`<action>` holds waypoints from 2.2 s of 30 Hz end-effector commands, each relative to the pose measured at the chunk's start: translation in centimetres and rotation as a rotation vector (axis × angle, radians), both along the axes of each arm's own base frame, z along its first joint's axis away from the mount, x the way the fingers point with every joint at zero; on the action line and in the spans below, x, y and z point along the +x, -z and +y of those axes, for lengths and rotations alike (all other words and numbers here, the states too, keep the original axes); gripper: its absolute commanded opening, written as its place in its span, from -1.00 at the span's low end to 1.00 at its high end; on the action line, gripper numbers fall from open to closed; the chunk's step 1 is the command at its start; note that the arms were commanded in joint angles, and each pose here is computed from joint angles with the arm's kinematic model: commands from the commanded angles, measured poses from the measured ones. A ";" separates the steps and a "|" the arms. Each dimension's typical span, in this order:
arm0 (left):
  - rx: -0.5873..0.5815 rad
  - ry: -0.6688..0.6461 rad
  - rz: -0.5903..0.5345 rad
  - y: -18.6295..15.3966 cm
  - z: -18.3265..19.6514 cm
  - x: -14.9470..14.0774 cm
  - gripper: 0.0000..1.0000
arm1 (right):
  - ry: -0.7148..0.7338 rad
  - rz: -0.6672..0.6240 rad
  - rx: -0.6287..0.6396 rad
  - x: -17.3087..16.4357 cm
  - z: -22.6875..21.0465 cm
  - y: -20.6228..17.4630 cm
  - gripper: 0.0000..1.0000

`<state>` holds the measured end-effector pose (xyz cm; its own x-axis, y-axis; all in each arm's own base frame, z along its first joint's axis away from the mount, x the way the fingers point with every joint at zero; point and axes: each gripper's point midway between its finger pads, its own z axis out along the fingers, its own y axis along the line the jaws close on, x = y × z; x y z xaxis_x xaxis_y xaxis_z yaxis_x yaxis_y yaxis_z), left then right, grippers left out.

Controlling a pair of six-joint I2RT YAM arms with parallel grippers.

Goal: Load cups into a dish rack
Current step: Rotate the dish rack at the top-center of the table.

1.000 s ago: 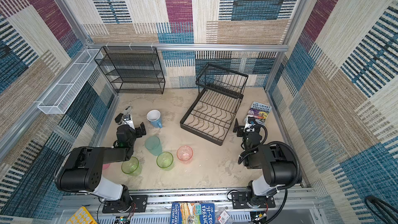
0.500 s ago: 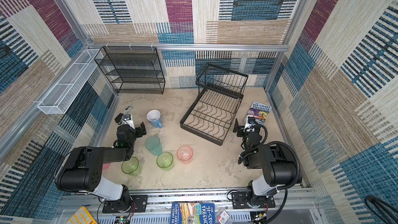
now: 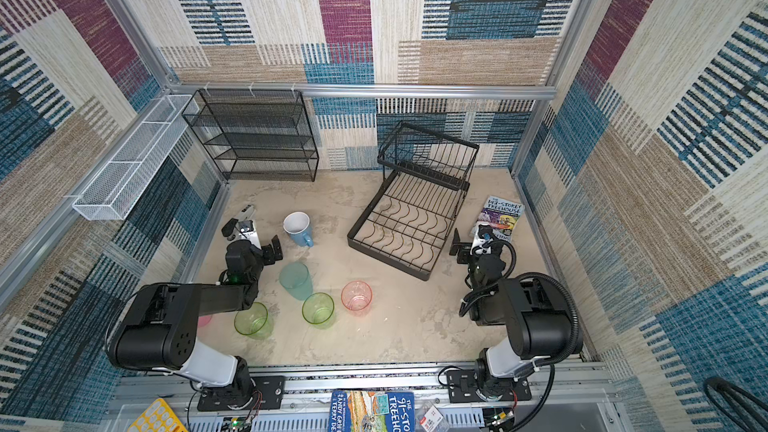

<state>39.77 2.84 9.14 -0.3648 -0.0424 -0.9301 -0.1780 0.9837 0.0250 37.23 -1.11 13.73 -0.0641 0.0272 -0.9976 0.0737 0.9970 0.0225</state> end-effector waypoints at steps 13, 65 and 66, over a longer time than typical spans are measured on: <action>0.057 0.037 -0.025 -0.7 -0.9 -0.1 0.91 | -0.009 -0.037 0.002 -0.1 0.2 -0.9 0.99; -0.146 0.315 -0.101 -19.2 -13.2 -4.1 0.98 | 0.206 0.180 0.268 -1.5 -0.6 -3.5 0.99; -0.157 0.341 -0.090 -19.2 -13.8 -4.1 0.97 | 0.192 0.209 0.273 -1.3 -0.2 -3.1 0.99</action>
